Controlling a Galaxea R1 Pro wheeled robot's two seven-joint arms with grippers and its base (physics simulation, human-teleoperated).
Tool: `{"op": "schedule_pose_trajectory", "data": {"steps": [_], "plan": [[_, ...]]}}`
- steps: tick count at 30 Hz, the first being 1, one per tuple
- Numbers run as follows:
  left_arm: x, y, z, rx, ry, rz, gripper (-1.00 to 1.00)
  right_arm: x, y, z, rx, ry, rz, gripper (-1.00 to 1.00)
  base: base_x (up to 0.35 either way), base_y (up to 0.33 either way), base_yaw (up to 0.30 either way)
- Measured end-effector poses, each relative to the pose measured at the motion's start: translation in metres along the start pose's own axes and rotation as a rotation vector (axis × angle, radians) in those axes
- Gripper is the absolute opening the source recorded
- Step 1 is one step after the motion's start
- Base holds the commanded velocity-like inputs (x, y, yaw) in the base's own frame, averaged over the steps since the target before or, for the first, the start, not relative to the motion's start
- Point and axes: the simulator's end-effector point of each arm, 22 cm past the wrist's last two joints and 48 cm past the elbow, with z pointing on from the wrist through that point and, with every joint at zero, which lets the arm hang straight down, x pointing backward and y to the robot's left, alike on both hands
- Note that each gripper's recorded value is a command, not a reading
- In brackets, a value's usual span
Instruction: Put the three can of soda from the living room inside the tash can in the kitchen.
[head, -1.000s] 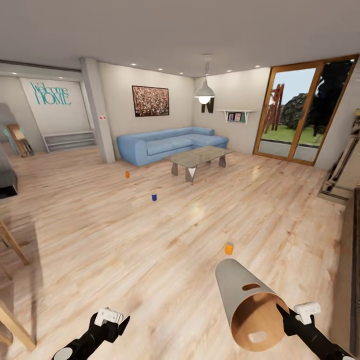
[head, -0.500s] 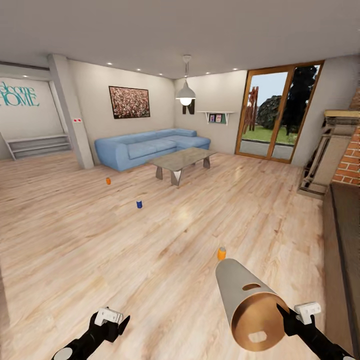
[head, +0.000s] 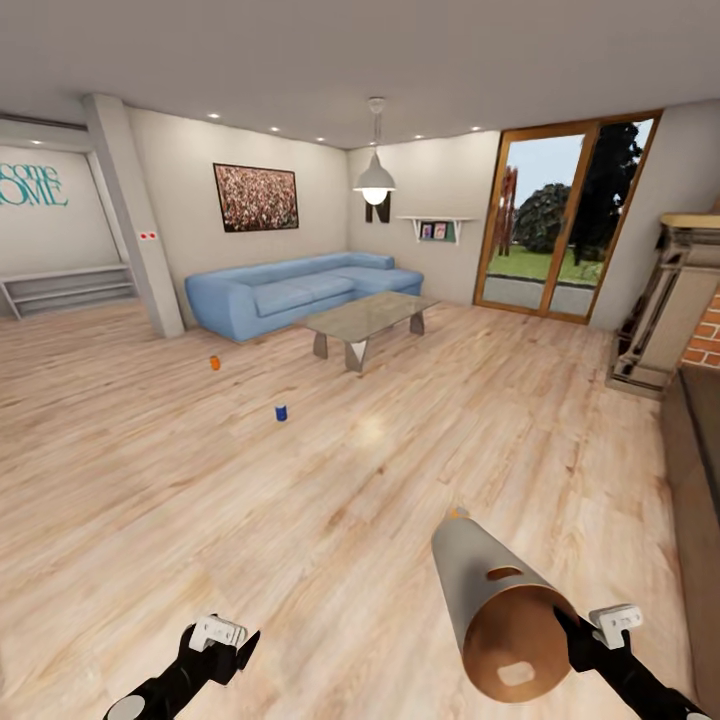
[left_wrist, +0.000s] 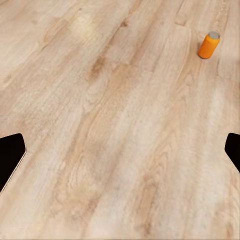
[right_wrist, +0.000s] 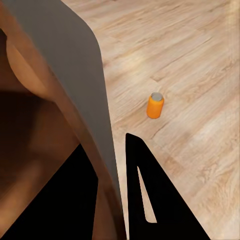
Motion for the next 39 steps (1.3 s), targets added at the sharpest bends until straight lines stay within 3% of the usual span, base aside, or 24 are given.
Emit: {"op": "schedule_pose_trajectory", "data": {"steps": [6, 16, 28, 39], "plan": [[0.005, 0.000, 0.001, 0.001, 0.010, -0.003, 1.00, 0.004, -0.001, 0.000, 0.000, 0.008, 0.001, -1.00, 0.302, 0.161, -0.007], [0.011, -0.001, 0.002, 0.003, 0.023, -0.006, 1.00, 0.004, -0.003, 0.001, 0.012, -0.006, 0.044, -1.00, 0.317, 0.016, -0.045], [0.012, -0.001, 0.002, 0.003, 0.024, -0.007, 1.00, 0.005, -0.002, 0.002, 0.011, -0.006, 0.047, -1.00, 0.282, -0.155, -0.018], [0.009, -0.001, 0.002, 0.003, 0.018, -0.005, 1.00, 0.001, -0.005, 0.001, 0.018, -0.013, 0.047, -1.00, 0.266, -0.187, -0.189]]}}
